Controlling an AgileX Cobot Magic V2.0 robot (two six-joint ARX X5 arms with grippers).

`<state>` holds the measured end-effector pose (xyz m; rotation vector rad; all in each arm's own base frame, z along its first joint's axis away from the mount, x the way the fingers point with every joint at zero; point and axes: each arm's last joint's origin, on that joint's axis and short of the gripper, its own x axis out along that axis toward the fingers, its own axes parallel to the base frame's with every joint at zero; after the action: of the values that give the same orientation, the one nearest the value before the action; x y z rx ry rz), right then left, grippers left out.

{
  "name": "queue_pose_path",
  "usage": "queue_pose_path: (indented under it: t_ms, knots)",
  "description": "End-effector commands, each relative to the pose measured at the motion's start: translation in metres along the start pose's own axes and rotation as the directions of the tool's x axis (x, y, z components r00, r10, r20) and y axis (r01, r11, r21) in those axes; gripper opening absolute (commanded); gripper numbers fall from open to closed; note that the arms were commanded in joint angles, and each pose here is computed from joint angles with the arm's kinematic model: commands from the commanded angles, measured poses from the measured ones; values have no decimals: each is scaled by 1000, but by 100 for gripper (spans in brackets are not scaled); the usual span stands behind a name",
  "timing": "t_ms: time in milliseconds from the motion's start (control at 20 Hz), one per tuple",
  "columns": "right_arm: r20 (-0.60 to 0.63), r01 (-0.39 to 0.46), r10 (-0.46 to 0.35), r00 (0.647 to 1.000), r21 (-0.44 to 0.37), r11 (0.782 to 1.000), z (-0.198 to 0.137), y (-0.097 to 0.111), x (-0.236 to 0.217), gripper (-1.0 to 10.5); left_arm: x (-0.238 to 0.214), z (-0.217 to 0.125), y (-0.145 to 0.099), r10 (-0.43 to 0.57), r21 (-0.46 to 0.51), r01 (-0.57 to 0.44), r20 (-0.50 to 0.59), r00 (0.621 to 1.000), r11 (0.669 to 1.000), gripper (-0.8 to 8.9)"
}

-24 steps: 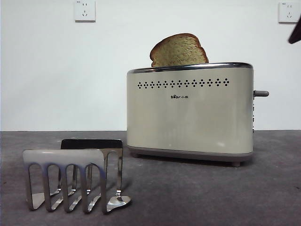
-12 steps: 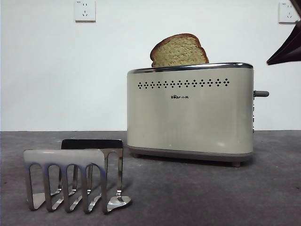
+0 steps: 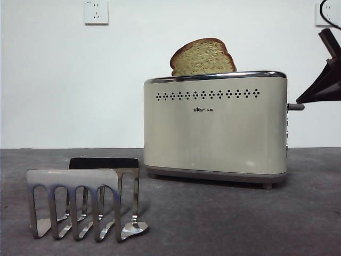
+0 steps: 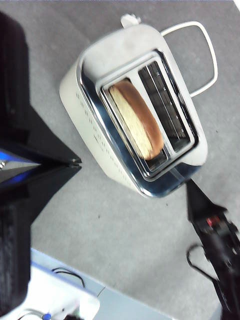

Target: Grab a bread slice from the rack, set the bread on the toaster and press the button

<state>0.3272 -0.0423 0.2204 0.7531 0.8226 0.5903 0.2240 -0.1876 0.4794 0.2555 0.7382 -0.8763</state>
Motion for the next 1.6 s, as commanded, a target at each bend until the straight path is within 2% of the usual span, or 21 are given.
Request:
queue_pose_path:
  t_ms: [50, 450, 700, 1300, 1600]
  knots:
    - [-13, -4, 4, 1000, 9, 1000, 0, -4, 5, -8, -11, -2, -6, -10, 0, 10, 22, 1000, 1000, -8]
    - [-46, -1, 1, 999, -5, 1000, -4, -6, 10, -8, -67, -15, -19, -4, 8, 3, 147, 989, 1000, -8]
    - [-59, 28, -27, 998, 18, 999, -6, -15, 15, -8, -91, -23, -24, -2, 1, 2, 200, 980, 1000, -8]
    - [-179, 88, -70, 981, 96, 991, -23, -50, 35, -8, -96, -24, -26, -2, 2, 1, 212, 977, 1000, -8]
    - [-190, 143, -126, 974, 79, 987, -25, -51, 36, -8, -96, -24, -25, -1, 1, 0, 211, 977, 1000, -8]
